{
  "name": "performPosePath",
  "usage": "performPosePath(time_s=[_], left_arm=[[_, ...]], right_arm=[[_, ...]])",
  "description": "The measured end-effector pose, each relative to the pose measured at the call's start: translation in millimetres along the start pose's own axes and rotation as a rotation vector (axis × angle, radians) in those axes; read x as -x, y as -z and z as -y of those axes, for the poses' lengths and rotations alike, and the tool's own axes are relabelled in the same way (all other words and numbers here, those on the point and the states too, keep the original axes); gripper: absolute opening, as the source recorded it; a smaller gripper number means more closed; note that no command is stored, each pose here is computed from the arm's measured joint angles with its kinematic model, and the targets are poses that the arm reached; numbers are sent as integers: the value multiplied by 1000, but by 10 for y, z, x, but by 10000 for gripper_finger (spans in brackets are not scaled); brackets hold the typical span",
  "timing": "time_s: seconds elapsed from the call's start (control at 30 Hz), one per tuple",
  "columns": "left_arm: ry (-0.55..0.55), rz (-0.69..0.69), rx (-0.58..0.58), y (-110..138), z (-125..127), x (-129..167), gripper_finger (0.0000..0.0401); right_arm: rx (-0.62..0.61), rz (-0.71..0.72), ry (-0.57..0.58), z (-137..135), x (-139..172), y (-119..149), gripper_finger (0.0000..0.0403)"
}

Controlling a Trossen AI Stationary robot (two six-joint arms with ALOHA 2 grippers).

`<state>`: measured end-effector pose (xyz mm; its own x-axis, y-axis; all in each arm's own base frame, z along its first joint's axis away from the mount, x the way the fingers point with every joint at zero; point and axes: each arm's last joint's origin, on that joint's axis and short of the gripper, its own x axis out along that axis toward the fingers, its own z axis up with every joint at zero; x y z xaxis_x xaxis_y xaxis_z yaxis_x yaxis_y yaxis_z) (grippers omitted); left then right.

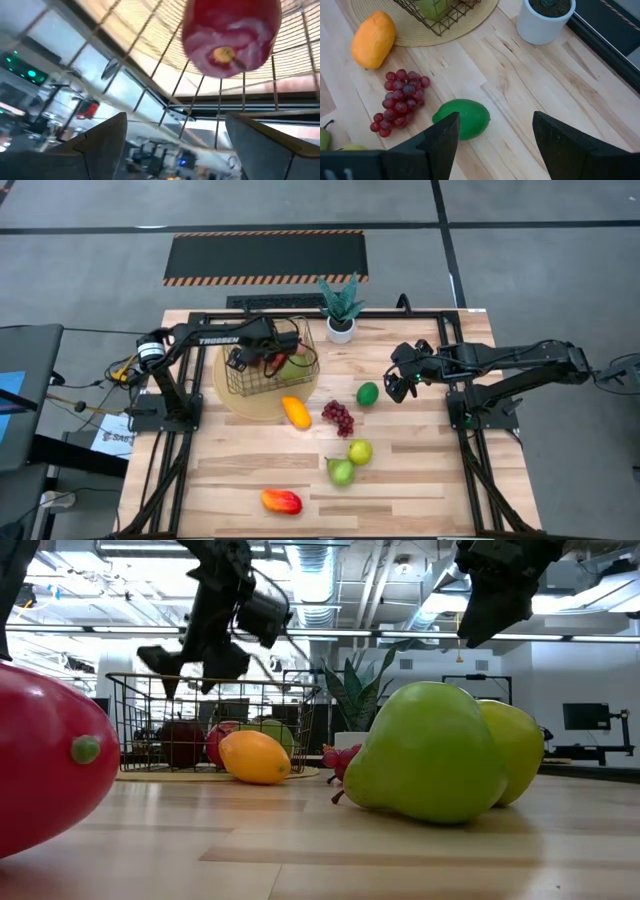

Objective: Build produce basket
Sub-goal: Put the green pear into the wire basket

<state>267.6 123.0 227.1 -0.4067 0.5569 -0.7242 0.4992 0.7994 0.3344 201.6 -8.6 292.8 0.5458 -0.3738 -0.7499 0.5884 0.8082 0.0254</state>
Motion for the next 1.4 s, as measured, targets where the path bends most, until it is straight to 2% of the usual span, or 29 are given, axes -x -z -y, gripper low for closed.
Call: performPosePath(time_s=[0.3, 0.47, 0.6, 0.73, 0.93, 1.07, 1.23, 1.4], left_arm=[[87, 248, 342, 315, -352, 640, 322], [230, 567, 577, 482, -513, 1065, 322], [268, 838, 706, 456, -630, 1331, 322], [235, 1005, 786, 300, -675, 1482, 322], [288, 1223, 873, -12, -714, 1640, 322], [286, 1294, 965, -249, -731, 1685, 322], [258, 1274, 981, -662, -679, 1649, 322], [292, 1233, 955, -1083, -577, 1555, 322]], right_arm=[[-3, 0, -1, -1, 0, 0, 273], [-40, -17, -26, -8, 0, 5, 273], [-80, -39, -59, -30, 8, 21, 273], [-153, -90, -54, -41, 24, 82, 273], [-262, -214, 17, -63, 95, 271, 273], [-332, -270, 51, -113, 166, 397, 273], [-398, -300, 55, -202, 255, 521, 273], [-447, -312, 33, -290, 334, 616, 273]])
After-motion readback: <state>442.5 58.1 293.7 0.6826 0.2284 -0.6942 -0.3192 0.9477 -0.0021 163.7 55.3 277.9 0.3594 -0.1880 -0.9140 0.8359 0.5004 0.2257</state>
